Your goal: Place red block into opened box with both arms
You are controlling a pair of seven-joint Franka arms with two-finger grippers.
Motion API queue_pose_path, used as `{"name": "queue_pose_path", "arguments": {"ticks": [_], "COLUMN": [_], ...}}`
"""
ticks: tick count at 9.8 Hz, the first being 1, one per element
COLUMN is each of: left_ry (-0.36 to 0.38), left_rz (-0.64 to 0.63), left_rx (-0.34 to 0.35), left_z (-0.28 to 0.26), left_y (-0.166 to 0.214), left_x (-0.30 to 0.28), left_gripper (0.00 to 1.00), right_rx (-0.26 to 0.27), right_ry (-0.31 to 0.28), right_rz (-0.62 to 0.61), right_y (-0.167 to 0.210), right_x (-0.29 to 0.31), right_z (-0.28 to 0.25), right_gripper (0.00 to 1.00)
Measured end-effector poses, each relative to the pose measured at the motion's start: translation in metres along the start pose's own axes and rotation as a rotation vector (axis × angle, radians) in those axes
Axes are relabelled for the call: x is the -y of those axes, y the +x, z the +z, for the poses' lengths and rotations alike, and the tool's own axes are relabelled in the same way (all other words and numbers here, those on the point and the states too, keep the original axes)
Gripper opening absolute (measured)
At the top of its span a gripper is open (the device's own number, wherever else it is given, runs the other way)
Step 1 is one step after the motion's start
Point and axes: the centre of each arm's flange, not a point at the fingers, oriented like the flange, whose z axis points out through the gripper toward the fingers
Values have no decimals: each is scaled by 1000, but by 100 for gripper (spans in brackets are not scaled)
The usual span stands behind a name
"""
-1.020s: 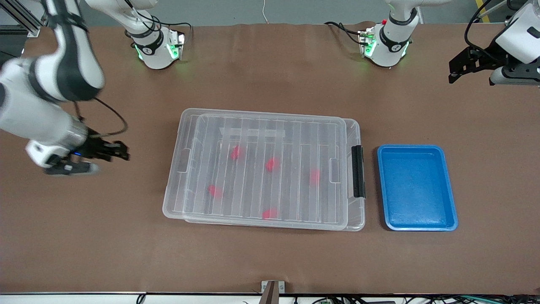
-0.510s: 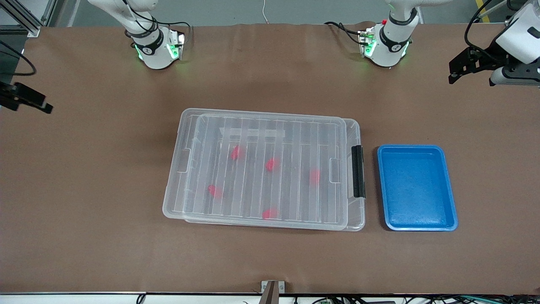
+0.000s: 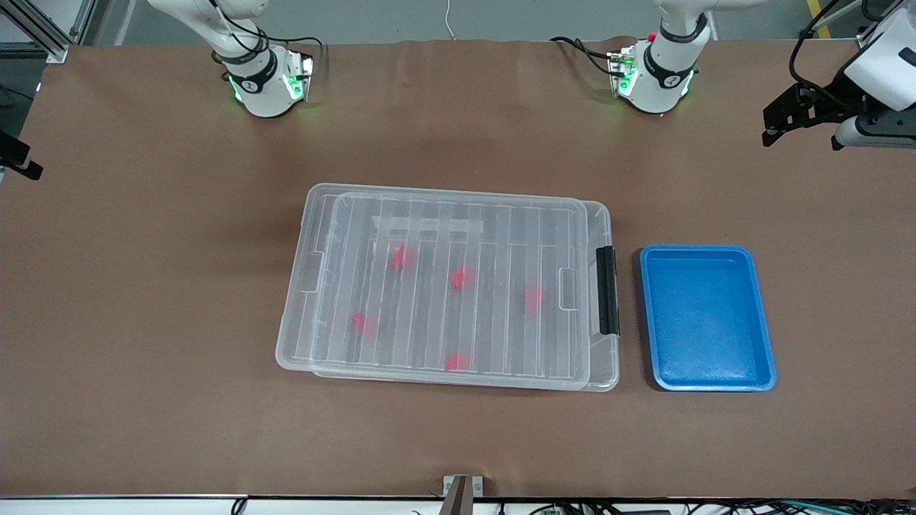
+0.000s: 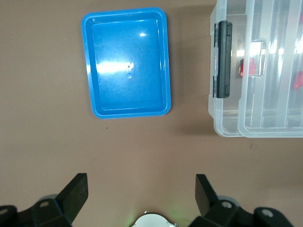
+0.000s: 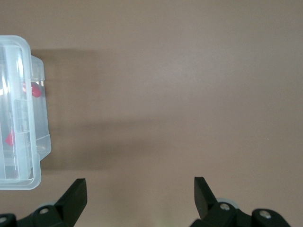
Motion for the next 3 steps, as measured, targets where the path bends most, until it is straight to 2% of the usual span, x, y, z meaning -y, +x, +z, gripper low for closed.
{"name": "queue_pose_path", "arguments": {"ticks": [3], "left_ry": [-2], "left_rz": [3], "left_rx": [0], "left_z": [1], "left_y": [5], "left_x": [-1], "left_gripper": [100], "right_rx": [4], "right_ry": [-1], "right_rz": [-9], "right_y": [0], "right_x": [5], "right_z": [1], "right_gripper": [100]}}
